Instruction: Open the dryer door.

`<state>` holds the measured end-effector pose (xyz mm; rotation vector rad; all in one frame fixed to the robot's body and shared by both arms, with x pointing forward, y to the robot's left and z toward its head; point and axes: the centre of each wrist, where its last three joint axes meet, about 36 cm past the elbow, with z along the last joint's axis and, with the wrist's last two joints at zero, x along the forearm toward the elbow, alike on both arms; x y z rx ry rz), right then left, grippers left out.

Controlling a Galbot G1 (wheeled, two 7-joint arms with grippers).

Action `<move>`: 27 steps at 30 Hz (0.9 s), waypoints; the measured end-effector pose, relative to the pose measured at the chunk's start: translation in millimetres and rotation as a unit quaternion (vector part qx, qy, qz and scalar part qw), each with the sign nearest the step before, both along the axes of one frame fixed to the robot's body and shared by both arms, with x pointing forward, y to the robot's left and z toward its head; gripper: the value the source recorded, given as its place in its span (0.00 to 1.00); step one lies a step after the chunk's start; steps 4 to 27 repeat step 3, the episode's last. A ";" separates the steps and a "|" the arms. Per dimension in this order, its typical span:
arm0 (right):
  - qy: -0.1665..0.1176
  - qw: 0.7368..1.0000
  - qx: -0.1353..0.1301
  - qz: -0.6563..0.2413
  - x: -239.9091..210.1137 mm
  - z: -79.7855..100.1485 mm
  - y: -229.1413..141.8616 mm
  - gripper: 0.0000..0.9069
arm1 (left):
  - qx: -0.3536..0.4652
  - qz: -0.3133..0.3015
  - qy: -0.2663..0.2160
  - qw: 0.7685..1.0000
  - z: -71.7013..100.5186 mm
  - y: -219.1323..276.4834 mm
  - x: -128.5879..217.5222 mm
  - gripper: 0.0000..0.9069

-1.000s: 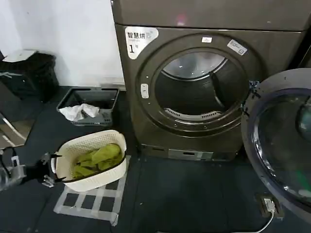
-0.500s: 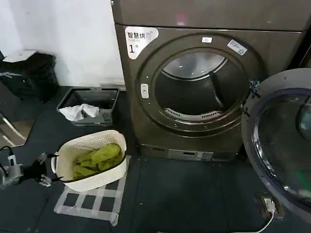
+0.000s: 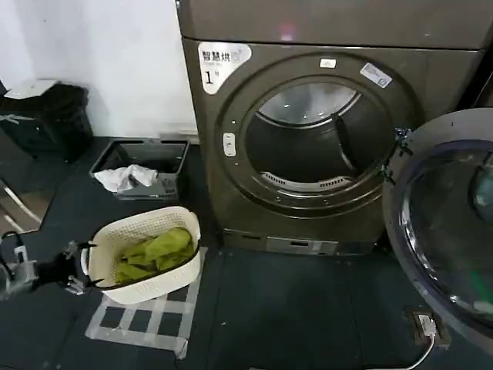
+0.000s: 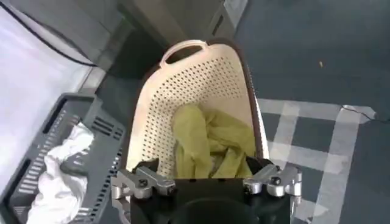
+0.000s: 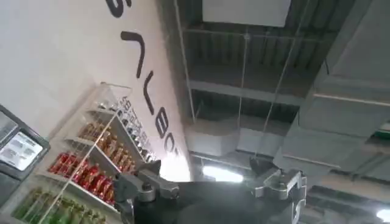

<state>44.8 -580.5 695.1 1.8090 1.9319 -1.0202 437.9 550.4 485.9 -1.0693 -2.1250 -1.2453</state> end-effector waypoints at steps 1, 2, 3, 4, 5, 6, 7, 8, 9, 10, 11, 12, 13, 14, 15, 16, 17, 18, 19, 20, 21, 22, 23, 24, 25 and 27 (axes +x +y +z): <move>0.000 1.000 0.000 0.000 -0.2 0.2 0.0 1.00 | 0.000 0.000 0.000 1.000 0.3 0.1 0.1 1.00; 0.000 1.000 0.000 -0.001 -0.5 0.3 -0.1 1.00 | 0.000 -0.001 -0.001 1.000 0.7 0.1 0.3 1.00; 0.000 1.000 0.000 -0.001 -0.4 0.0 -0.5 1.00 | 0.000 -0.001 -0.001 1.000 1.0 0.1 0.5 1.00; 0.000 1.000 0.000 -0.001 -0.4 0.0 -0.5 1.00 | 0.000 -0.001 -0.001 1.000 1.0 0.1 0.5 1.00; 0.000 1.000 0.000 -0.001 -0.4 0.0 -0.5 1.00 | 0.000 -0.001 -0.001 1.000 1.0 0.1 0.5 1.00; 0.000 1.000 0.000 -0.001 -0.4 0.0 -0.5 1.00 | 0.000 -0.001 -0.001 1.000 1.0 0.1 0.5 1.00; 0.000 1.000 0.000 -0.001 -0.4 0.0 -0.5 1.00 | 0.000 -0.001 -0.001 1.000 1.0 0.1 0.5 1.00; 0.000 1.000 0.000 -0.001 -0.4 0.0 -0.5 1.00 | 0.000 -0.001 -0.001 1.000 1.0 0.1 0.5 1.00; 0.000 1.000 0.000 -0.001 -0.4 0.0 -0.5 1.00 | 0.000 -0.001 -0.001 1.000 1.0 0.1 0.5 1.00; 0.000 1.000 0.000 -0.001 -0.4 0.0 -0.5 1.00 | 0.000 -0.001 -0.001 1.000 1.0 0.1 0.5 1.00; 0.000 1.000 0.000 -0.001 -0.4 0.0 -0.5 1.00 | 0.000 -0.001 -0.001 1.000 1.0 0.1 0.5 1.00; 0.000 1.000 0.000 -0.001 -0.4 0.0 -0.5 1.00 | 0.000 -0.001 -0.001 1.000 1.0 0.1 0.5 1.00; 0.000 1.000 0.000 -0.001 -0.4 0.0 -0.5 1.00 | 0.000 -0.001 -0.001 1.000 1.0 0.1 0.5 1.00; 0.000 1.000 0.000 -0.001 -0.4 0.0 -0.5 1.00 | 0.000 -0.001 -0.001 1.000 1.0 0.1 0.5 1.00; 0.000 1.000 0.000 -0.001 -0.4 0.0 -0.5 1.00 | 0.000 -0.001 -0.001 1.000 1.0 0.1 0.5 1.00; 0.000 1.000 0.000 -0.001 -0.4 0.0 -0.5 1.00 | 0.000 -0.001 -0.001 1.000 1.0 0.1 0.5 1.00; 0.000 1.000 0.000 -0.001 -0.4 0.0 -0.5 1.00 | 0.000 -0.001 -0.001 1.000 1.0 0.1 0.5 1.00; 0.000 1.000 0.000 -0.001 -0.4 0.0 -0.5 1.00 | 0.000 -0.001 -0.001 1.000 1.0 0.1 0.5 1.00; 0.000 1.000 0.000 -0.001 -0.4 0.0 -0.5 1.00 | 0.000 -0.001 -0.001 1.000 1.0 0.1 0.5 1.00; 0.000 1.000 0.000 -0.001 -0.4 0.0 -0.5 1.00 | 0.000 -0.001 -0.001 1.000 1.0 0.1 0.5 1.00; 0.000 1.000 0.000 -0.001 -0.4 0.0 -0.5 1.00 | 0.000 -0.001 -0.001 1.000 1.0 0.1 0.5 1.00; 0.000 1.000 0.000 -0.001 -0.4 0.0 -0.5 1.00 | 0.000 -0.001 -0.001 1.000 1.0 0.1 0.5 1.00; 0.000 1.000 0.000 -0.001 -0.4 0.0 -0.5 1.00 | 0.000 -0.001 -0.001 1.000 1.0 0.1 0.5 1.00; 0.000 1.000 0.000 -0.001 -0.4 0.0 -0.5 1.00 | 0.000 -0.001 -0.001 1.000 1.0 0.1 0.5 1.00; 0.000 1.000 0.000 -0.001 -0.4 0.0 -0.5 1.00 | 0.000 -0.001 -0.001 1.000 1.0 0.1 0.5 1.00; 0.000 1.000 0.000 -0.001 -0.4 0.0 -0.5 1.00 | 0.000 -0.001 -0.001 1.000 1.0 0.1 0.5 1.00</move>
